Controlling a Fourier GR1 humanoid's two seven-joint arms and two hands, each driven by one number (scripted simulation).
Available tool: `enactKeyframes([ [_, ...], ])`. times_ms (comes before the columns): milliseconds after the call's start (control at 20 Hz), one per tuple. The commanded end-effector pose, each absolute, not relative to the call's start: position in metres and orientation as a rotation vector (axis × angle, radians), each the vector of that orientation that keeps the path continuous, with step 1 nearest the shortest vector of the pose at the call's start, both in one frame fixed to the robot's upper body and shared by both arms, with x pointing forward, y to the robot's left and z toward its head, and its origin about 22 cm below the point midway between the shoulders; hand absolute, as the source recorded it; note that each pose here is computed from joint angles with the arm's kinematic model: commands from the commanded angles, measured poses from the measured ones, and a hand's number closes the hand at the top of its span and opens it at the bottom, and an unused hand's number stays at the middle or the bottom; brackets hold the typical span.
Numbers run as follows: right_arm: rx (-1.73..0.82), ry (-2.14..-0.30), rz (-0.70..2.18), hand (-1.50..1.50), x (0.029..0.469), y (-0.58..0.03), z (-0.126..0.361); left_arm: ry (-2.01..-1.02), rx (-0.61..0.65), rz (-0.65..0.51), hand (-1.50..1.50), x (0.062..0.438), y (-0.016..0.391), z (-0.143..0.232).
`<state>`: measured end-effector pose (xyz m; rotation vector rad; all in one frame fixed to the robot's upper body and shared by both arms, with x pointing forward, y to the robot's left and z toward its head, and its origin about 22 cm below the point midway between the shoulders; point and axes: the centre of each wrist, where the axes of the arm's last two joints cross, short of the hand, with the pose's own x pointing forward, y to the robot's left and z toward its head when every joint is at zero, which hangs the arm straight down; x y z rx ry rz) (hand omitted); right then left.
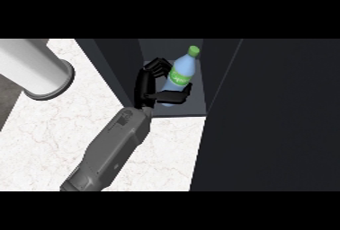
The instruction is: Pick up the bottled water, place it into the cabinet and close the cabinet
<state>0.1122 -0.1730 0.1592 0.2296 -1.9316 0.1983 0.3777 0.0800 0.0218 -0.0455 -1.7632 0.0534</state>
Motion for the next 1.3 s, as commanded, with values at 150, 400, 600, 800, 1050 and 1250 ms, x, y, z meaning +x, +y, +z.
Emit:
enactKeyframes([
  [150, 0.245, -1.949, 0.189, -1.50, 0.084, -0.183, 0.176, -1.741, 0.124, 0.055, 1.50, 0.398, 0.085, 0.017],
  [400, 0.241, -1.968, 0.218, -1.50, 0.096, -0.186, 0.171, -1.753, 0.239, 0.056, 1.50, 0.409, 0.086, 0.021],
  [600, 0.254, -1.976, 0.216, -1.50, 0.092, -0.190, 0.173, -1.762, 0.289, 0.040, 1.50, 0.424, 0.093, 0.033],
  [800, 0.251, -1.982, 0.232, -1.50, 0.100, -0.189, 0.172, -1.777, 0.312, 0.049, 1.50, 0.422, 0.092, 0.026],
  [1050, 0.267, -1.987, 0.230, -1.50, 0.095, -0.187, 0.170, -1.781, 0.390, -0.061, -1.50, 0.416, 0.107, 0.004],
  [1250, 0.278, -1.991, 0.234, -1.50, 0.093, -0.188, 0.170, -1.756, 0.369, 0.005, -1.50, 0.422, 0.100, 0.018],
])
